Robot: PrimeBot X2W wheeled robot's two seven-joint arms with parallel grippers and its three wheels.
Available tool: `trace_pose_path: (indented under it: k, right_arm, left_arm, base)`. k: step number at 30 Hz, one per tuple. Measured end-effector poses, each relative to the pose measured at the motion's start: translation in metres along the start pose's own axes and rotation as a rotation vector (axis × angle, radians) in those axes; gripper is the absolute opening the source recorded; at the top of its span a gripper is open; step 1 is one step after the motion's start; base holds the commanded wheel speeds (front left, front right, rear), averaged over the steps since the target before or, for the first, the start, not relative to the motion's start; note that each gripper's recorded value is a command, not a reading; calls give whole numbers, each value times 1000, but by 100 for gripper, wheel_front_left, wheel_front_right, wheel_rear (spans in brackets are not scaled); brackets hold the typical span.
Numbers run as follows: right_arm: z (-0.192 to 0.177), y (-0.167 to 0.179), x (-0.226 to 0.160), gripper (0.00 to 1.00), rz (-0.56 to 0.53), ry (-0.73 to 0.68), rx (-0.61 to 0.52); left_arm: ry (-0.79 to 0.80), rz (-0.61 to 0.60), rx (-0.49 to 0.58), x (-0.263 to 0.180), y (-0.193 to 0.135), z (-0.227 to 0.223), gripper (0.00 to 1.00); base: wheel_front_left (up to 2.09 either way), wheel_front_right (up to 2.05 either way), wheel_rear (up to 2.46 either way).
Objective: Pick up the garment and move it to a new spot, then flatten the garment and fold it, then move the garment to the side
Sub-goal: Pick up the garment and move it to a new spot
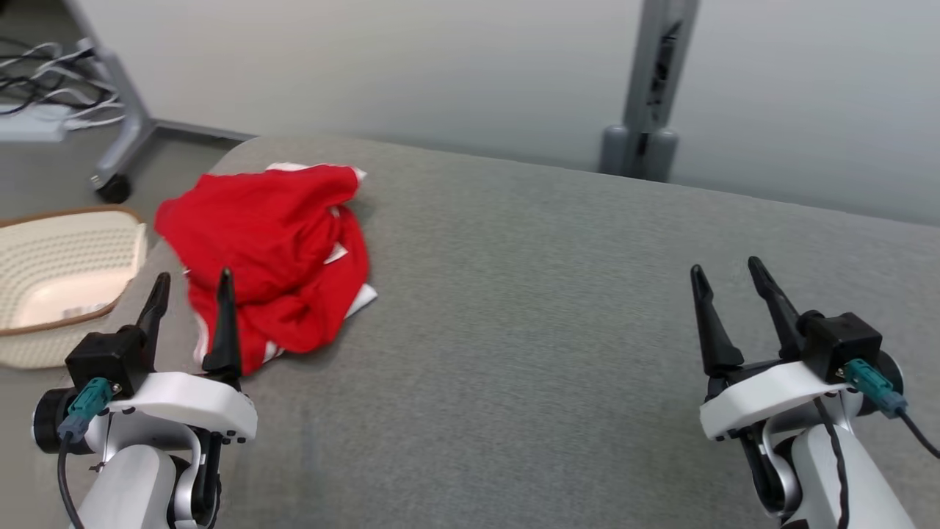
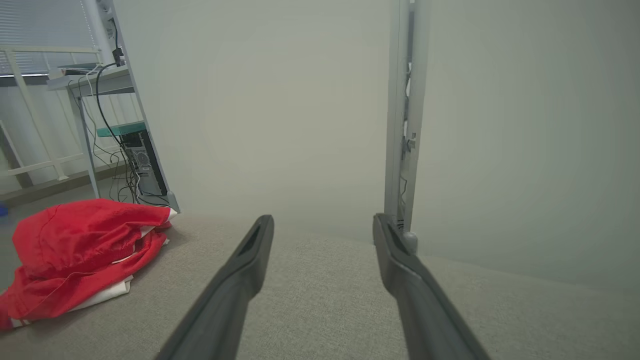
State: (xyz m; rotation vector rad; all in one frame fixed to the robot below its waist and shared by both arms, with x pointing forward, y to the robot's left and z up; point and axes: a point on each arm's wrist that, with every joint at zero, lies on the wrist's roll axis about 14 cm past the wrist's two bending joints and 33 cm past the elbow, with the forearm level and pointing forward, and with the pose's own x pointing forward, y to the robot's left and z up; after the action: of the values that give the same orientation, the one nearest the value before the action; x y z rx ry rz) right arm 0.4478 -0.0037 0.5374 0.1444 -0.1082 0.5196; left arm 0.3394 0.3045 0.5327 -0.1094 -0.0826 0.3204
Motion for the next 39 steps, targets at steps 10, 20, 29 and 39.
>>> trace_pose_path:
  k: [10, 20, 29, 39]
  right_arm:
    - [-12, 56, 27, 100, 157, 19, 38]
    - [-19, 59, 29, 100, 167, 35, 47]
    - [-22, 54, 30, 100, 157, 38, 49]
    - [-24, 43, 41, 100, 141, 30, 50]
  left_arm:
    - [-6, 139, 14, -29, 48, 5, 100]
    - [-4, 149, 17, -29, 49, 6, 100]
    - [0, 148, 17, -25, 47, 5, 100]
    - [-186, 71, 116, 43, 39, 88, 100]
  base:
    - [0, 0, 0]
    - [0, 0, 0]
    - [0, 0, 0]
    - [0, 0, 0]
